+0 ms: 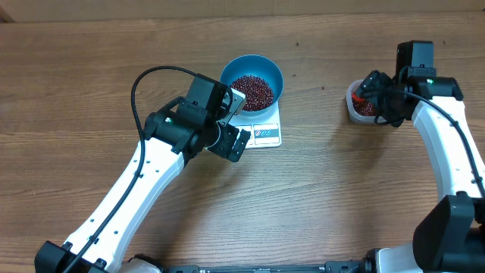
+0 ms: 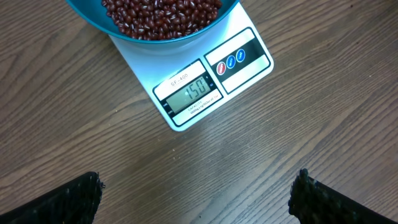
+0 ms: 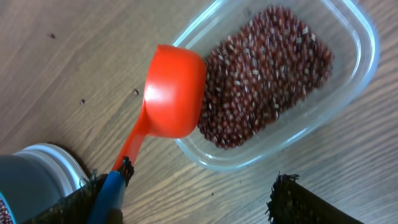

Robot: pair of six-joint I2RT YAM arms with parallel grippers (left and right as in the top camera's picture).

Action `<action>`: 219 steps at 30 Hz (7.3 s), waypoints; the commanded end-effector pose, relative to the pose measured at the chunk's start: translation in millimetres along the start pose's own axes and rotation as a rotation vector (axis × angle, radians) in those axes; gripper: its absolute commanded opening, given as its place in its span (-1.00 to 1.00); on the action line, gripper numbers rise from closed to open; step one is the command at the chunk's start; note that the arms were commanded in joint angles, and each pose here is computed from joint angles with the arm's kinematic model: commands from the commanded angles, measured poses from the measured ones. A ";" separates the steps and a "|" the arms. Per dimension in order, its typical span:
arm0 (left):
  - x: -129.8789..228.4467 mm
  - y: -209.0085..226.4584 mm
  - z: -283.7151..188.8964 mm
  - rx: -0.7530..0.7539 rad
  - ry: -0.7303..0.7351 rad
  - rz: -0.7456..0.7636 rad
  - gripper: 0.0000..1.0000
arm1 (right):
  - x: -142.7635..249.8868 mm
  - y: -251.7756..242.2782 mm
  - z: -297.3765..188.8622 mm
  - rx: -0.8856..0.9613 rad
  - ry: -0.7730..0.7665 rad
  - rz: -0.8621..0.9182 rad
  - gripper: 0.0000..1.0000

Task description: Scoop item into bowl and weigh 150g on scale

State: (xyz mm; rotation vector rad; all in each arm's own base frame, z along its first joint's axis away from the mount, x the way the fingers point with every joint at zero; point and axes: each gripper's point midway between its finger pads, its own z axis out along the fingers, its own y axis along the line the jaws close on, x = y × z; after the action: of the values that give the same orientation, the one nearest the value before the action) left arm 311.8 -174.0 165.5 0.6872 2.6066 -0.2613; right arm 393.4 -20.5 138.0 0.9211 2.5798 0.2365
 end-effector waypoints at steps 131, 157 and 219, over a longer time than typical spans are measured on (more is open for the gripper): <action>-4.2 -0.2 -8.7 0.004 -0.029 0.006 0.99 | 180.6 -2.5 -100.3 -0.761 -0.921 -0.953 1.00; 34.2 -3.1 -135.2 -0.026 -0.497 -0.075 0.99 | 180.6 -2.5 -100.3 -0.761 -0.921 -0.953 1.00; 104.4 37.0 -50.7 0.014 -1.060 -0.253 0.99 | 180.6 -2.5 -100.3 -0.761 -0.921 -0.953 1.00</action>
State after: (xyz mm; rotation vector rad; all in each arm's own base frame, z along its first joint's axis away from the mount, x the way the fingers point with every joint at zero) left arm 231.2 -81.1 163.0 0.0947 1.6510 -0.5464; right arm 222.2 91.6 171.0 -0.4417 1.5780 0.3612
